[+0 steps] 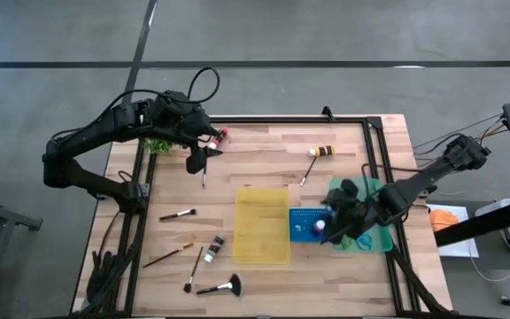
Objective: Pick & Place Paint Supplies
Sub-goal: Put the yellow paint bottle into the blue bin
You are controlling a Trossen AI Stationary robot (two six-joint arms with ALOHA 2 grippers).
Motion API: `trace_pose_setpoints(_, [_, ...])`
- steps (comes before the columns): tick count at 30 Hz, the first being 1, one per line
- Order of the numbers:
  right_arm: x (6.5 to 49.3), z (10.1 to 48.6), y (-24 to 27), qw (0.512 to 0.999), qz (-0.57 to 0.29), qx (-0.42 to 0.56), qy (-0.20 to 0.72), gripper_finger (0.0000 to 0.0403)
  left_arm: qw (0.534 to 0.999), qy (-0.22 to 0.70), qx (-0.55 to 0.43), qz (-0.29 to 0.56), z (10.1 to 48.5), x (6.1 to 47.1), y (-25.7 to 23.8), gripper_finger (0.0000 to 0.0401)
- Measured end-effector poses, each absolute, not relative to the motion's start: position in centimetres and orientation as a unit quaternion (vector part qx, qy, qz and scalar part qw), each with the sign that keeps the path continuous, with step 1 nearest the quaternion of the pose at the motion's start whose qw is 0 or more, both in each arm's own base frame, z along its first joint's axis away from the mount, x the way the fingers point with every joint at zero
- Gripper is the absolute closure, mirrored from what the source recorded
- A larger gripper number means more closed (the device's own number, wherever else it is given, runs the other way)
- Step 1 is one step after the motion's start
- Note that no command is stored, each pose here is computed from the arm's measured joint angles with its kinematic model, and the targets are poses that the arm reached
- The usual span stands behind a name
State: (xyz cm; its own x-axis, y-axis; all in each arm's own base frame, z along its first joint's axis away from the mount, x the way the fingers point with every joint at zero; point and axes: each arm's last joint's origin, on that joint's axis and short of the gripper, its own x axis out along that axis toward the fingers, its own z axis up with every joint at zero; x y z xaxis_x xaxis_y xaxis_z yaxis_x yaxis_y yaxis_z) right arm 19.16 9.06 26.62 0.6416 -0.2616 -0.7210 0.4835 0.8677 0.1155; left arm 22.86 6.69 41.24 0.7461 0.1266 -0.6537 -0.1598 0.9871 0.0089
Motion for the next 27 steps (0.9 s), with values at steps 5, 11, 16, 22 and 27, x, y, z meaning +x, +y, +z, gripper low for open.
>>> trace_pose_setpoints(5, [18.7, 27.8, 5.6, 0.895, -0.226, 0.086, 0.375, 0.0194, 0.936, 0.344, -0.023, 0.077, 41.3, 22.9, 6.7, 0.0117])
trace_pose_setpoints(11, [19.1, 28.0, 0.3, 0.878, -0.185, 0.022, 0.441, 0.0203, 0.936, 0.343, -0.023, 0.077, 41.3, 22.9, 6.7, 0.0117])
trace_pose_setpoints(16, [19.5, 27.2, -3.9, 0.861, -0.128, -0.018, 0.492, 0.0231, 0.936, 0.343, -0.022, 0.077, 41.3, 22.9, 6.7, 0.0117])
trace_pose_setpoints(22, [20.1, 26.1, -8.0, 0.837, -0.143, -0.046, 0.526, 0.0259, 0.936, 0.344, -0.020, 0.076, 41.3, 22.9, 6.7, 0.0117])
trace_pose_setpoints(27, [21.8, 25.7, -10.9, 0.823, -0.151, -0.053, 0.545, 0.0260, 0.936, 0.345, -0.006, 0.071, 41.3, 22.9, 6.7, 0.0117])
